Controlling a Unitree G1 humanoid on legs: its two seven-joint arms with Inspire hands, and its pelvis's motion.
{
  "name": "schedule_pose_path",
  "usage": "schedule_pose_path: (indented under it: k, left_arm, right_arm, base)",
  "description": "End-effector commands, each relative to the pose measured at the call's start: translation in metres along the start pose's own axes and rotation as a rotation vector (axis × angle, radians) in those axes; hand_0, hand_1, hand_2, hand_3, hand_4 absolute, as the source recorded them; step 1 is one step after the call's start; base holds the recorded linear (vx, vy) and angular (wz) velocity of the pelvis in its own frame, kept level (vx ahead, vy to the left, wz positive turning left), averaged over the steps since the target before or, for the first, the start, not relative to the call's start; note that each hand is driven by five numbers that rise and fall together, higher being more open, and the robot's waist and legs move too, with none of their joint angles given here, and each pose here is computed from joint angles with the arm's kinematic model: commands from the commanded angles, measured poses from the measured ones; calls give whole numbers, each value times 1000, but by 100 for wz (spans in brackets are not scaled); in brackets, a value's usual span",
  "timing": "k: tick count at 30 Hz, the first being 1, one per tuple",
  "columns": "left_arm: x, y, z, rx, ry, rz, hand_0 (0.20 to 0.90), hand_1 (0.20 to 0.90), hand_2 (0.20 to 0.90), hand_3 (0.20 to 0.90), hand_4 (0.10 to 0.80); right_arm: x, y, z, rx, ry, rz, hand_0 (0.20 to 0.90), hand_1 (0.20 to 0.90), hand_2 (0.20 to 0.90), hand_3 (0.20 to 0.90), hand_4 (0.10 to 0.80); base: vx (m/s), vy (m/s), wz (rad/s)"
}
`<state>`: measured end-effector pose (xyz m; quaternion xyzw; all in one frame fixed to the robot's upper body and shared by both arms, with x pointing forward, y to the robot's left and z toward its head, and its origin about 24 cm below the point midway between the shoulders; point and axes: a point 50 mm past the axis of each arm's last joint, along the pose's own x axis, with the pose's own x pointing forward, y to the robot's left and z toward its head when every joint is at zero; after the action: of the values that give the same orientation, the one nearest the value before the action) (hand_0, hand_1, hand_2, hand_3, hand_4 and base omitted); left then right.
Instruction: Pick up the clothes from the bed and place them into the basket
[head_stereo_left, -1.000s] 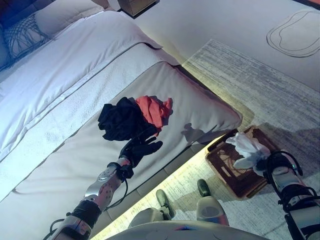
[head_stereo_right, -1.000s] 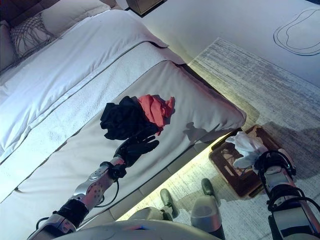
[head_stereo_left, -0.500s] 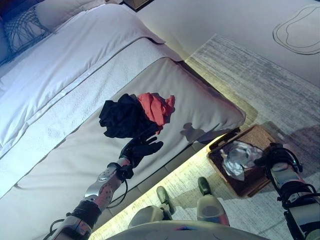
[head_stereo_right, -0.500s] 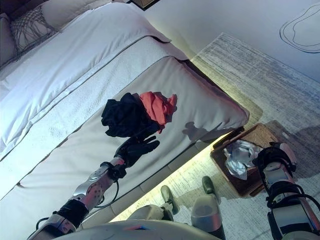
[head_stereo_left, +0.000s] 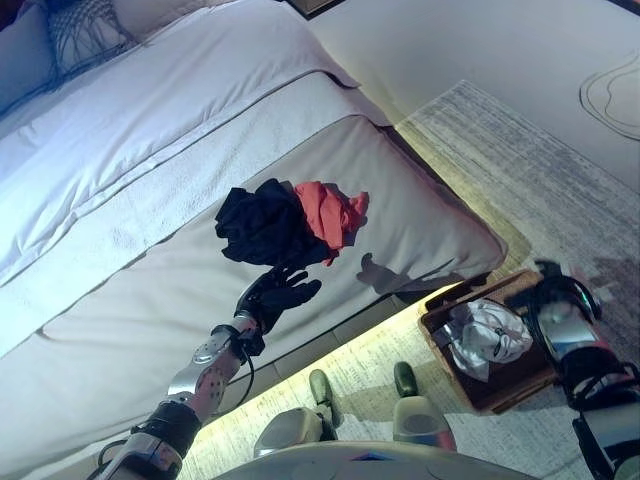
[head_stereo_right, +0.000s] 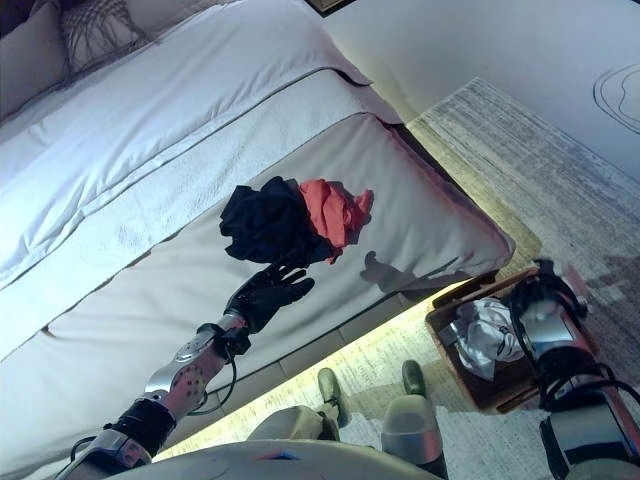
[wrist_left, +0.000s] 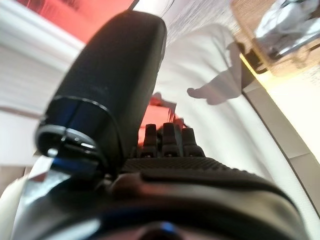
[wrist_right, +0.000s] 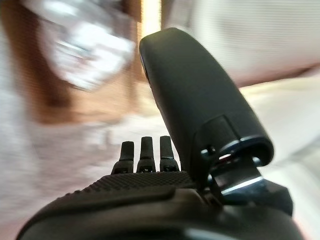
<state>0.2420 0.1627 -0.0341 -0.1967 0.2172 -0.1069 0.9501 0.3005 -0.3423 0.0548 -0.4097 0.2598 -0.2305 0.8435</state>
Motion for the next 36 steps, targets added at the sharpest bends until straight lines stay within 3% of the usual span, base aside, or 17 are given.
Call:
schedule_pose_path:
  k: [1, 8, 23, 30, 36]
  left_arm:
    - [3, 5, 29, 8, -122, 12, 900, 900, 900, 900, 800]
    - [-4, 11, 30, -5, -137, -3, 900, 900, 900, 900, 800]
    - [-19, 3, 62, 121, -256, -138, 900, 900, 900, 900, 800]
    - [-27, -9, 72, 102, -312, -191, 900, 900, 900, 900, 800]
    - [-33, -1, 78, 9, -354, -137, 900, 900, 900, 900, 800]
  right_arm:
    - [1, -58, 88, -1, -322, -254, 900, 900, 900, 900, 800]
    - [-8, -96, 136, 2, -461, -365, 900, 900, 900, 900, 800]
    - [-26, -154, 195, 67, -482, -510, 900, 900, 900, 900, 800]
    - [-23, -154, 195, 18, -425, -530, 900, 900, 900, 900, 800]
    - [-15, -171, 184, -39, -303, -544, 900, 900, 900, 900, 800]
  base:
    - [13, -10, 30]
    - [7, 9, 39]
    - [-53, -75, 39]
    - [22, -36, 15]
    - [-1, 3, 2]
